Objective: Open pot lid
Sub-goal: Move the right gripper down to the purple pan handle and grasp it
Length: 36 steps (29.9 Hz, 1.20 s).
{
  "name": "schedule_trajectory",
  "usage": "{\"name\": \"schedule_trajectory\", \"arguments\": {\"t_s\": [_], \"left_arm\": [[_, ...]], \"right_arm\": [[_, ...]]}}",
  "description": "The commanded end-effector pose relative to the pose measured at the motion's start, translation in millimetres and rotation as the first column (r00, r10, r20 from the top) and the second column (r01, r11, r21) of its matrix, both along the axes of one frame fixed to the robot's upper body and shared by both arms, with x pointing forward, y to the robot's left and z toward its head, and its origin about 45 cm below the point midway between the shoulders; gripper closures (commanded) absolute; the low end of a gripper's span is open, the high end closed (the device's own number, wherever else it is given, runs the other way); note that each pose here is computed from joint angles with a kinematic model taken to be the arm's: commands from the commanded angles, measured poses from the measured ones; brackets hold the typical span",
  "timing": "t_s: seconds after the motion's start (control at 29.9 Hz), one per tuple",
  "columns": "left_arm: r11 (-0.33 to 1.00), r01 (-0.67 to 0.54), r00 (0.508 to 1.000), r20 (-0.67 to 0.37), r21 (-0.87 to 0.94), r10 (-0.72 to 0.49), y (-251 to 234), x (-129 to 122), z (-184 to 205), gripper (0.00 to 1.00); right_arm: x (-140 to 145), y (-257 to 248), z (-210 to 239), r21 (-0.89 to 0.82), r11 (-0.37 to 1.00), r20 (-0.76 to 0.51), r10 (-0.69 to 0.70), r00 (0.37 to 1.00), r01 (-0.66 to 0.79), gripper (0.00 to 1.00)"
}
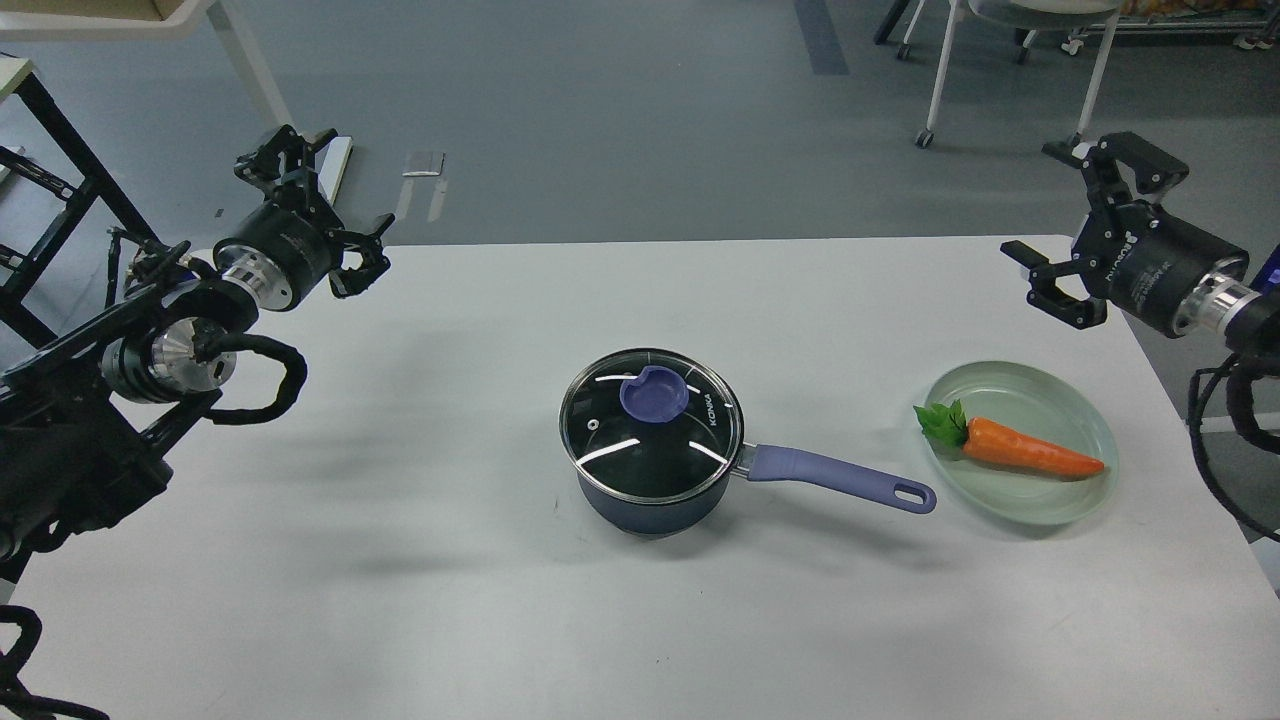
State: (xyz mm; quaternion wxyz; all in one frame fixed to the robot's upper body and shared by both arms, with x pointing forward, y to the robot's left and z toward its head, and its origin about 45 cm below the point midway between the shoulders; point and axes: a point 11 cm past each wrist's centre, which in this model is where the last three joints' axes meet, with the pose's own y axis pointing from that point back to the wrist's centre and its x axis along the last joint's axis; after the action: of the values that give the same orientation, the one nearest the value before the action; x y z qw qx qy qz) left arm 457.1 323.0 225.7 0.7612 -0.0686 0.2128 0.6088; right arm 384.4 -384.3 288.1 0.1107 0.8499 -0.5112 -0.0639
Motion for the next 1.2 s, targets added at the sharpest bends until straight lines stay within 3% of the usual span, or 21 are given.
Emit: {"name": "schedule_trajectory", "arguments": {"t_s": [0.0, 0.2, 0.37, 0.6, 0.77, 0.84, 1.1, 1.17], "left_arm": [[0.998, 0.021, 1.000, 0.013, 0.052, -0.021, -2.1, -0.4, 1.2, 0.01], [0.997, 0.023, 0.999, 0.043, 0.067, -0.026, -3.2, -0.8, 5.7, 0.01], [0.997, 0.024, 0.999, 0.041, 0.071, -0.027, -2.1, -0.7, 6.1, 0.01], [0.997, 0.017, 0.999, 0.036, 0.074, -0.019, 0.1, -1.0, 5.4, 0.01], [0.997, 0.017, 0.999, 0.037, 0.074, -0.020, -1.6, -0.9, 5.1, 0.01], [0.997, 0.016, 0.999, 0.038, 0.075, -0.018, -0.8, -0.9, 5.5, 0.01], [0.997, 0.012, 0.999, 0.039, 0.078, -0.015, 1.1, -1.0, 5.6, 0.01], [0.997, 0.014, 0.999, 0.040, 0.078, -0.017, 1.2, -1.1, 6.1, 0.01]], "right_arm": [[-10.4, 16.6, 18.8, -0.181, 0.976, 0.076, 0.136, 0.988, -0.121, 0.04], [-29.1, 74.6, 33.0, -0.647, 0.707, 0.169, 0.497, 0.851, -0.284, 0.04], [-49.3, 112.6, 26.9, -0.810, 0.496, 0.140, 0.682, 0.718, -0.313, 0.04], [-75.9, 124.1, -25.6, -0.919, 0.183, -0.062, 0.807, 0.588, -0.349, 0.05], [-96.3, 123.1, -62.5, -0.947, -0.093, -0.225, 0.873, 0.432, -0.306, 0.18], [-99.1, 124.6, -68.2, -0.949, -0.140, -0.249, 0.882, 0.401, -0.281, 0.24], [-109.1, 136.2, -86.9, -0.941, -0.240, -0.308, 0.899, 0.310, -0.237, 0.25], [-111.5, 139.8, -92.8, -0.937, -0.254, -0.318, 0.901, 0.293, -0.238, 0.30]]}}
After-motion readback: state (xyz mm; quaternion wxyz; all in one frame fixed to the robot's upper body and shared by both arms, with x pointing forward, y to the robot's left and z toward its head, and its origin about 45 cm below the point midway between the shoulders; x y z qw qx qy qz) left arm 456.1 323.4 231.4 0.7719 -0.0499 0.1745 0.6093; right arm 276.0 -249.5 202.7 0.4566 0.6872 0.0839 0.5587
